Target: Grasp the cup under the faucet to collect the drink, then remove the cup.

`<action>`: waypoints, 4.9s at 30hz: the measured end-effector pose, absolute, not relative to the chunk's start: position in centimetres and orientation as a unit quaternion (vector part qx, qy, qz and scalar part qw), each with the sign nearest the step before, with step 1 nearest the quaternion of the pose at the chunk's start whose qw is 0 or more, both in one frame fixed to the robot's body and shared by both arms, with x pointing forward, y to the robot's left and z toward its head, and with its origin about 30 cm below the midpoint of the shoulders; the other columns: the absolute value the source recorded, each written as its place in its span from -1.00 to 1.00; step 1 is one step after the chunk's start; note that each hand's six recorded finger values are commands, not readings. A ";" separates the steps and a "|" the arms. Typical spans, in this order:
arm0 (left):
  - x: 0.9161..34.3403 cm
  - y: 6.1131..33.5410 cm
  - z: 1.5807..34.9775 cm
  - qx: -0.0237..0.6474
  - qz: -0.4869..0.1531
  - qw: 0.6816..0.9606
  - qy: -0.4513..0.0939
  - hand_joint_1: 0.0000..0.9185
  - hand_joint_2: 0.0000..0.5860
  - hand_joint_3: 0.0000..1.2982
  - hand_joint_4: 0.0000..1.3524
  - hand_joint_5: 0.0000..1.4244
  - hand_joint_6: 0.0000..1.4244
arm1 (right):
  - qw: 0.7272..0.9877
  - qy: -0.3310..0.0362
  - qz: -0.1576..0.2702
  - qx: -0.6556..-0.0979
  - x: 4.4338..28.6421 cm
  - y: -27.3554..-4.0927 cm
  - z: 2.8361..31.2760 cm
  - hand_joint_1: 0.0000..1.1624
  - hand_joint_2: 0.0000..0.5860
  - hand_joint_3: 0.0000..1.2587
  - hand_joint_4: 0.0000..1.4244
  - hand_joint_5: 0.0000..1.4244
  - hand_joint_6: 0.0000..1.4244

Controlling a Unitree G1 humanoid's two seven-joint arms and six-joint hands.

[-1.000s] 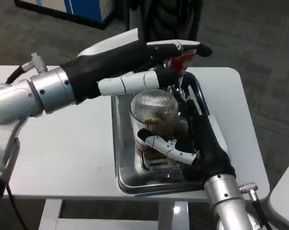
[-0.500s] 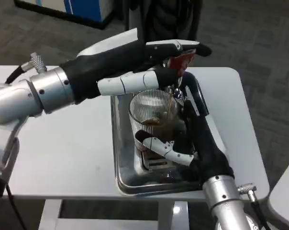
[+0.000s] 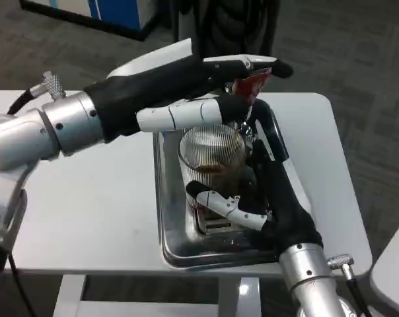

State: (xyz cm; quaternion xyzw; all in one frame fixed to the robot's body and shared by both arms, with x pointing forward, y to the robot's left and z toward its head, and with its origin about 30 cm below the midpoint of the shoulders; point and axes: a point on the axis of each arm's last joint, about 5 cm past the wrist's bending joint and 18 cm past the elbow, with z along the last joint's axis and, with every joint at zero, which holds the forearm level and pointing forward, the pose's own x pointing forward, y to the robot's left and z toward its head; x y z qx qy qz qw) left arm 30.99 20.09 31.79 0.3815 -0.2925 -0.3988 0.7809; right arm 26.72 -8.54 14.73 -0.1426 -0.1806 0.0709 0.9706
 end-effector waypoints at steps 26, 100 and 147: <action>31.0 20.1 31.8 0.382 -0.397 0.782 -0.293 -1.00 -0.72 -0.72 -0.91 -0.89 -1.00 | 0.971 -0.179 0.071 -0.138 26.7 -8.3 14.7 0.33 -0.48 -1.00 -0.74 -0.71 -0.70; 29.4 19.7 32.0 0.429 -0.360 0.771 -0.301 -1.00 -0.75 -0.80 -0.99 -0.97 -1.00 | 0.972 -0.181 0.073 -0.132 26.2 -8.4 14.8 0.29 -0.47 -1.00 -0.72 -0.71 -0.70; 23.0 25.0 26.5 0.257 -0.100 0.923 -0.270 -1.00 -0.70 -1.00 -1.00 -0.99 -1.00 | 0.971 -0.187 0.075 -0.132 26.3 -8.5 15.0 0.28 -0.42 -1.00 -0.72 -0.71 -0.70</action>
